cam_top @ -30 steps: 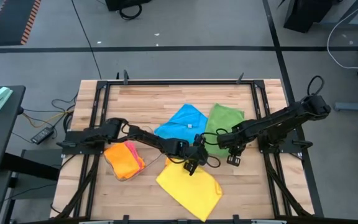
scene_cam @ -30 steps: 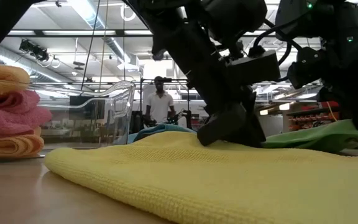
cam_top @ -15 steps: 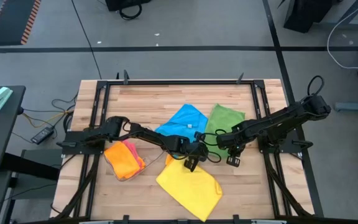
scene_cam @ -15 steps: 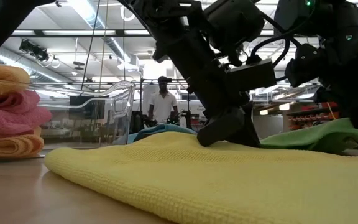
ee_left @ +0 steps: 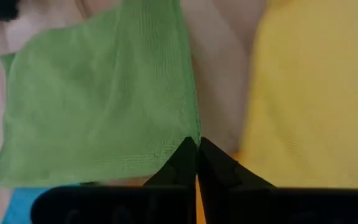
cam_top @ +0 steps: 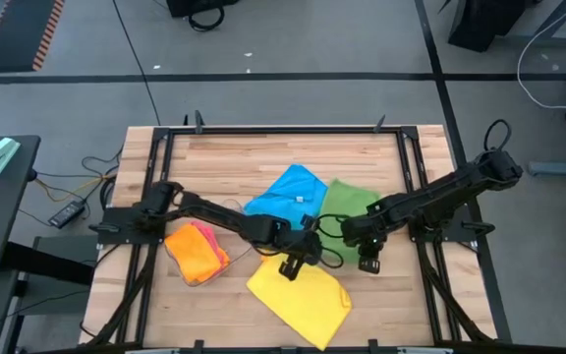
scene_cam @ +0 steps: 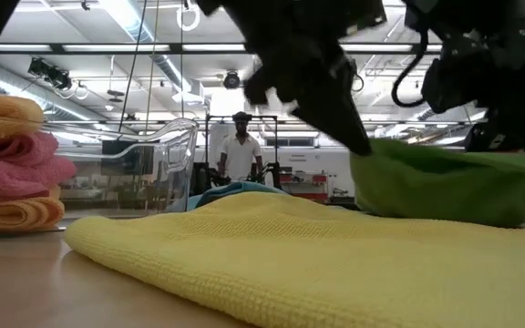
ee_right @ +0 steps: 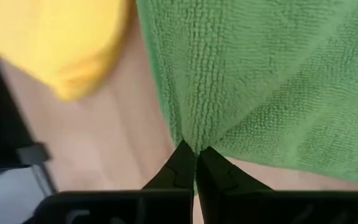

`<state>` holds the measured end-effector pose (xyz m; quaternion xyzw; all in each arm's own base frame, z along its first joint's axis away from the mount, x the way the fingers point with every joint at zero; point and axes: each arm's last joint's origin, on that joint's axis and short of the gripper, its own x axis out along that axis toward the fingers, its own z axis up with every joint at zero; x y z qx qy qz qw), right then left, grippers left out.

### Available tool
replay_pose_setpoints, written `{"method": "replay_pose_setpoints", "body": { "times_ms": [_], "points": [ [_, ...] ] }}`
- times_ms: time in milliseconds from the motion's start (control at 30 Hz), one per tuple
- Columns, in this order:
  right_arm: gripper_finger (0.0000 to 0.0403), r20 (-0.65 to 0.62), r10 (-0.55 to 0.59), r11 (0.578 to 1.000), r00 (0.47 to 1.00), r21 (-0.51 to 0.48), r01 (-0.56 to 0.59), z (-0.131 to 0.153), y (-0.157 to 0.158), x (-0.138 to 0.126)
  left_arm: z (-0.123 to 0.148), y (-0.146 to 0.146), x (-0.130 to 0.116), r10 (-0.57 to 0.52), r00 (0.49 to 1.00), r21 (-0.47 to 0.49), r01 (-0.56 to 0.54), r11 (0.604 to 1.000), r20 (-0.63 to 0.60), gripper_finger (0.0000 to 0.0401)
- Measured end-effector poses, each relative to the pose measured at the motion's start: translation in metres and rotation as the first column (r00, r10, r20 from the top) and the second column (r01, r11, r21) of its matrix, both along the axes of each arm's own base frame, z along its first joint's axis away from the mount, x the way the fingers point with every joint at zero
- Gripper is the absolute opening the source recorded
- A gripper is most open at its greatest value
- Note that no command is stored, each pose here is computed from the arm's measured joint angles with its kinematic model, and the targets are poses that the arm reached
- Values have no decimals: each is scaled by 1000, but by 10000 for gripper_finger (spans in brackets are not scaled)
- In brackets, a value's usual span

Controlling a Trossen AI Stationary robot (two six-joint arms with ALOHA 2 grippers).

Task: Fold microfiber towels
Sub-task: Fold the green microfiber cloth

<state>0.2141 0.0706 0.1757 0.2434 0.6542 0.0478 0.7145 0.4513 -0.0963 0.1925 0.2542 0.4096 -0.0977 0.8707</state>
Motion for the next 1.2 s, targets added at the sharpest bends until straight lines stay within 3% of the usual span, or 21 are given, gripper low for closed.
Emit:
{"method": "replay_pose_setpoints", "body": {
  "times_ms": [267,400,567,667,833,1067,1200],
  "points": [
    [8,158,-13,994,987,113,-5,8,34,9,18,-29,-14,-91,996,-126,89,988,-7,15],
    [8,196,-27,984,980,176,-8,13,53,8,26,-49,-23,-155,988,-177,151,972,-4,9],
    [8,225,-37,978,974,208,-11,16,67,5,43,-64,-30,-207,978,-203,209,957,28,30],
    [8,231,-27,981,973,193,-18,16,66,5,45,-59,-27,-211,977,-190,212,958,30,26],
    [8,197,-29,989,980,150,-1,12,53,7,39,-30,-17,-121,993,-200,118,973,1,9],
    [8,102,-18,992,995,123,5,7,29,6,37,-2,-10,-39,999,-214,34,976,-21,27],
    [8,40,-41,996,998,87,37,4,13,5,23,10,-4,-11,999,-208,1,978,-51,20]
  ]
}}
